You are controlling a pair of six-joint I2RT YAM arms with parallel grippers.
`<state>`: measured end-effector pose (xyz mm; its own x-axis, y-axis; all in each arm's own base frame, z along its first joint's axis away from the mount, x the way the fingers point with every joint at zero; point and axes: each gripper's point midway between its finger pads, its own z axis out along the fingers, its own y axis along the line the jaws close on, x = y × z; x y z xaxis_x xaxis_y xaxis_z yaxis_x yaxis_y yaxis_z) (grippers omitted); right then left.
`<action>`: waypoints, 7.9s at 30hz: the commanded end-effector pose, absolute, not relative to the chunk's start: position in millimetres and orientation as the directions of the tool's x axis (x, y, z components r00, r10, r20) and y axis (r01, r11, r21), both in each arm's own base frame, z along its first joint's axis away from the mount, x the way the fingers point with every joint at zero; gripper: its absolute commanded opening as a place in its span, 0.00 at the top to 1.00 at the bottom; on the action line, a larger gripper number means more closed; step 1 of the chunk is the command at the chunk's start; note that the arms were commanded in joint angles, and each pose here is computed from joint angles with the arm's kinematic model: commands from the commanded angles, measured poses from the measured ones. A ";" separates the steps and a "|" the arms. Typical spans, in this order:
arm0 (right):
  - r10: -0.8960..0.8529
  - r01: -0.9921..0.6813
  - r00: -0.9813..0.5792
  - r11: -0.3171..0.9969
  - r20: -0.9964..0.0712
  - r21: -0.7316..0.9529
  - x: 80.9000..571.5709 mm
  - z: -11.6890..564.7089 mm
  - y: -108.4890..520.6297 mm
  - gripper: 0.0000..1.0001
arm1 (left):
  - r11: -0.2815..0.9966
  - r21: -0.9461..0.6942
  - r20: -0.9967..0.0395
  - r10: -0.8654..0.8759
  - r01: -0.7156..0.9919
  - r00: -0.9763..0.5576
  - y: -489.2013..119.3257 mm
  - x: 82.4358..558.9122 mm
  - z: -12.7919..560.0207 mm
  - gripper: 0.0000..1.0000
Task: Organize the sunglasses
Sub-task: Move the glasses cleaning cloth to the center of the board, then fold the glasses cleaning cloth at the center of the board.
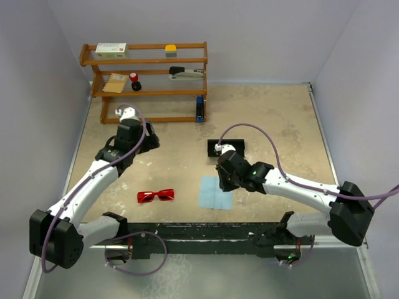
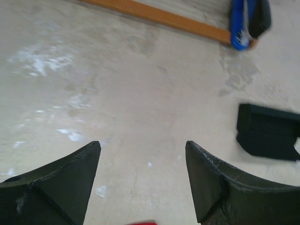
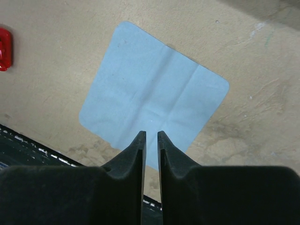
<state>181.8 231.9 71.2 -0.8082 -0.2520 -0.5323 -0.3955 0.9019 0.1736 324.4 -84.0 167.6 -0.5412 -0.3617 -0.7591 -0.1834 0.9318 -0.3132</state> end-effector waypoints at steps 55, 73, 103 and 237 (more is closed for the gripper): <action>-0.084 -0.176 -0.848 0.976 -0.523 0.128 204.3 47.5 169.4 0.74 | 0.899 -0.172 -0.682 0.186 0.402 -0.707 -313.6 252.3 59.5 0.54; -0.080 -0.168 -0.851 0.978 -0.519 0.125 201.7 46.3 166.1 0.74 | 0.893 -0.185 -0.652 0.201 0.410 -0.731 -320.1 249.0 38.9 0.59; -0.079 -0.164 -0.856 0.978 -0.510 0.125 200.7 40.9 166.5 0.74 | 0.881 -0.208 -0.622 0.216 0.425 -0.752 -325.7 239.5 28.6 0.84; -0.158 -0.316 -0.804 0.930 -0.574 0.187 205.1 46.0 201.8 1.00 | 0.864 -0.260 -0.680 0.152 0.430 -0.717 -310.6 216.5 65.0 1.00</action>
